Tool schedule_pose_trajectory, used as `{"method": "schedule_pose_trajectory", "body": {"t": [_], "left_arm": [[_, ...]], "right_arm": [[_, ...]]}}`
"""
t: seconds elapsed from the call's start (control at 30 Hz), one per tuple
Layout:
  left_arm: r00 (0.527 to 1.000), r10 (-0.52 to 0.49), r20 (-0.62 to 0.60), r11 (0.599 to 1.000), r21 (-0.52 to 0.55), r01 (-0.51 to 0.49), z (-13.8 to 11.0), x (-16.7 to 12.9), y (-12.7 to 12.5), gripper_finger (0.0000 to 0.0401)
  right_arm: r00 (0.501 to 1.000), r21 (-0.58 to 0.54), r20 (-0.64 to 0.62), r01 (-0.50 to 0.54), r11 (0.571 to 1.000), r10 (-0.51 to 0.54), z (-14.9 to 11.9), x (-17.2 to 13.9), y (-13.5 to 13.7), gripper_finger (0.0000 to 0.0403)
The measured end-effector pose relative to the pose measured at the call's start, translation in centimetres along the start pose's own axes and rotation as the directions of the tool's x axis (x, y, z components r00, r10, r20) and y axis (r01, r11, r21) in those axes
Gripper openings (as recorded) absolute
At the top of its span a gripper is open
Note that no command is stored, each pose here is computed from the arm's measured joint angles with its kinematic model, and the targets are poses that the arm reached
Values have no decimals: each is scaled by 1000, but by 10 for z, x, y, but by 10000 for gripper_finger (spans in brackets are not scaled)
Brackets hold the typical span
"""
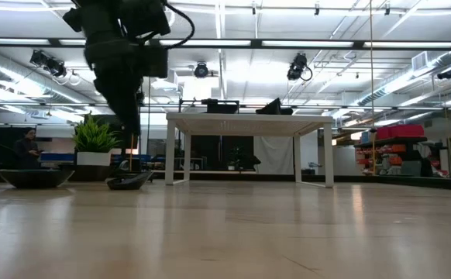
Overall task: Pick & Place Mini shaped plates
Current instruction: Stack the drop-shaped plate on top of the drop-shaped plate on the shelf
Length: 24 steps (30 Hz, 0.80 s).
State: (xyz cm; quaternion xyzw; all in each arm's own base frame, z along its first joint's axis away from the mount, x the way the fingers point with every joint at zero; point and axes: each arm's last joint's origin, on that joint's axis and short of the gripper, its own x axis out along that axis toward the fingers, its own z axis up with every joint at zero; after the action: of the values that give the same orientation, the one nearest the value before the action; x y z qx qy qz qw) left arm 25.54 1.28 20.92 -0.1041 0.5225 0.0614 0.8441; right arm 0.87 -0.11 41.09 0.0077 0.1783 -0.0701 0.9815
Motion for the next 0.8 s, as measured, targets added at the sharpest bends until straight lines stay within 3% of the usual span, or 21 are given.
{"method": "schedule_pose_trajectory", "body": {"t": [0.1, 0.17, 0.27, 0.37, 0.53, 0.8], "left_arm": [[998, 22, 62, 981, 194, -34, 5, 0, 0, 103], [995, 36, 95, 946, 317, -65, 10, -1, 0, 103], [994, 23, 109, 838, 540, -78, 20, -6, -3, 103], [992, 0, 127, 716, 692, -89, 35, -11, -7, 103], [994, 4, 109, 545, 833, -93, 53, -14, -10, 103], [997, 5, -80, 388, 919, 72, 67, 0, -12, 103]], "right_arm": [[1000, 0, 0, 0, 1000, 0, 0, 0, 0, 20], [1000, 0, 0, 0, 1000, 0, 0, 0, 0, 20], [1000, 0, 0, 0, 1000, 0, 0, 0, 0, 20], [1000, 0, 0, 0, 1000, 0, 0, 0, 0, 20], [1000, 0, 0, 0, 1000, 0, 0, 0, 0, 20], [1000, 0, 0, 0, 1000, 0, 0, 0, 0, 20]]}}
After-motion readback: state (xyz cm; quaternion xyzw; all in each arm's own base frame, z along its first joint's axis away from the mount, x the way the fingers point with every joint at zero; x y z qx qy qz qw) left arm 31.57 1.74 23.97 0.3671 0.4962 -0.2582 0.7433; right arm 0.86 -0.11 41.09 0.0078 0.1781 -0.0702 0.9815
